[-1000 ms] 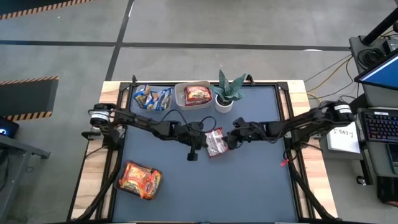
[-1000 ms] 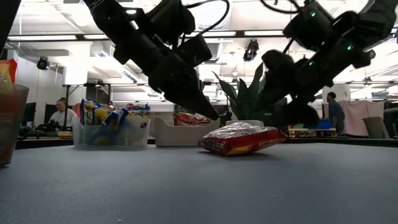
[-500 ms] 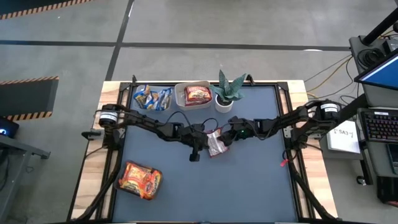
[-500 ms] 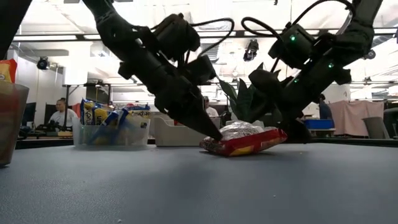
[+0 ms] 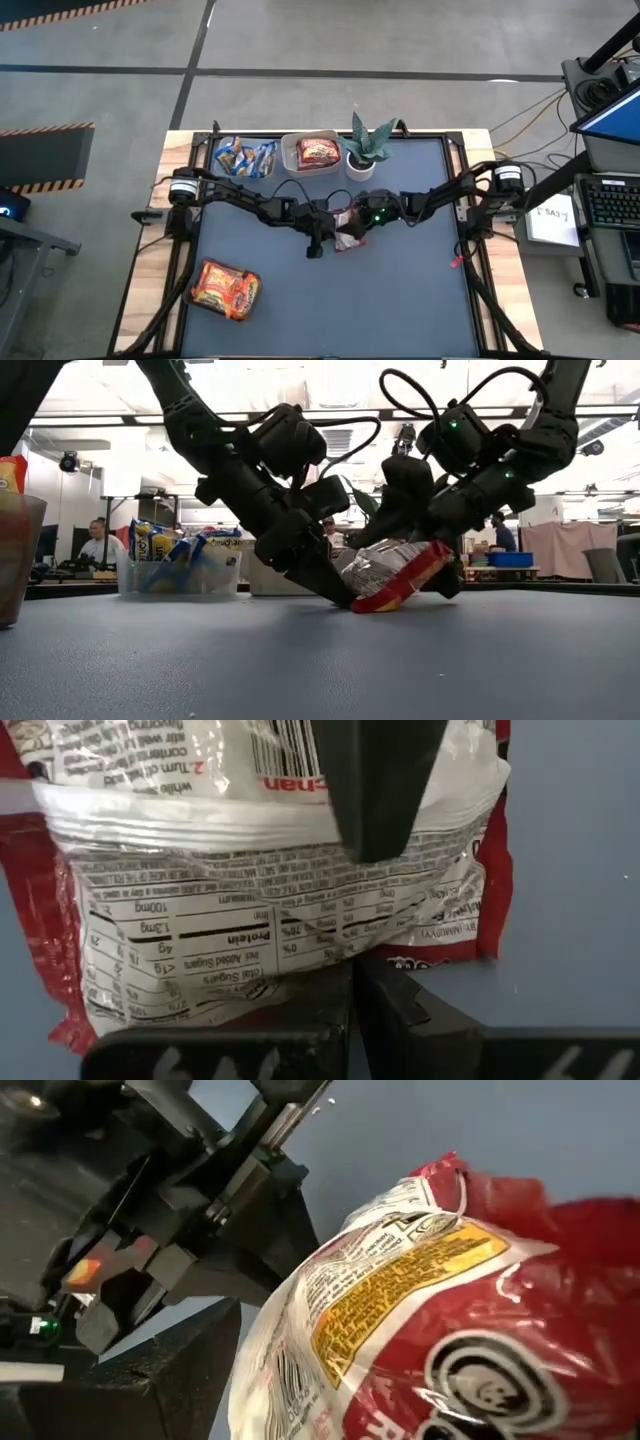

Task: Sort Maruchan noodles
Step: Put the red noodle pack into the gray bin

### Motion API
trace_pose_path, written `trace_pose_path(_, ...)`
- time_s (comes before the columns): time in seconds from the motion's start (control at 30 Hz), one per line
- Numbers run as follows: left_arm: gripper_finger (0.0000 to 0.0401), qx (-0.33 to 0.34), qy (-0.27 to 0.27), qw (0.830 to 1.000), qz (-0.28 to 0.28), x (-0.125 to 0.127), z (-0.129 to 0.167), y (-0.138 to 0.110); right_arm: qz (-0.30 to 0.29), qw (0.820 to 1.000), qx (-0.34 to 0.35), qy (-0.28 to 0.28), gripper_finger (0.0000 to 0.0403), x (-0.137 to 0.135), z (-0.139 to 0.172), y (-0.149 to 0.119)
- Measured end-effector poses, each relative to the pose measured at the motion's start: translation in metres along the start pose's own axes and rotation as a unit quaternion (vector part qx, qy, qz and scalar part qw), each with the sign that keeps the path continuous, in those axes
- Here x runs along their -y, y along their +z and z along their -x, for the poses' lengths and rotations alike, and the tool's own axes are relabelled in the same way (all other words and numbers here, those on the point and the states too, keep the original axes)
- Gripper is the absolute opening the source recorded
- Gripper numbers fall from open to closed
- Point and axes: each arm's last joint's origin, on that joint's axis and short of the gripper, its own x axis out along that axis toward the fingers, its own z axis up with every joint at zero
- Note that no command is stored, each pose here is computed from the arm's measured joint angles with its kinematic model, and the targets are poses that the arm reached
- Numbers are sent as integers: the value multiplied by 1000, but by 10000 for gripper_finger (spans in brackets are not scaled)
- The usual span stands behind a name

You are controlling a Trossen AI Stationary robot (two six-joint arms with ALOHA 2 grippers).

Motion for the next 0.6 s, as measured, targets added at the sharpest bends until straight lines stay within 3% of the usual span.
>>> trace_pose_path(0.6, 0, 7, 2, 1000, -1, 0, 2, 2, 7, 1000, 2, -5, 316, -1, -7, 3)
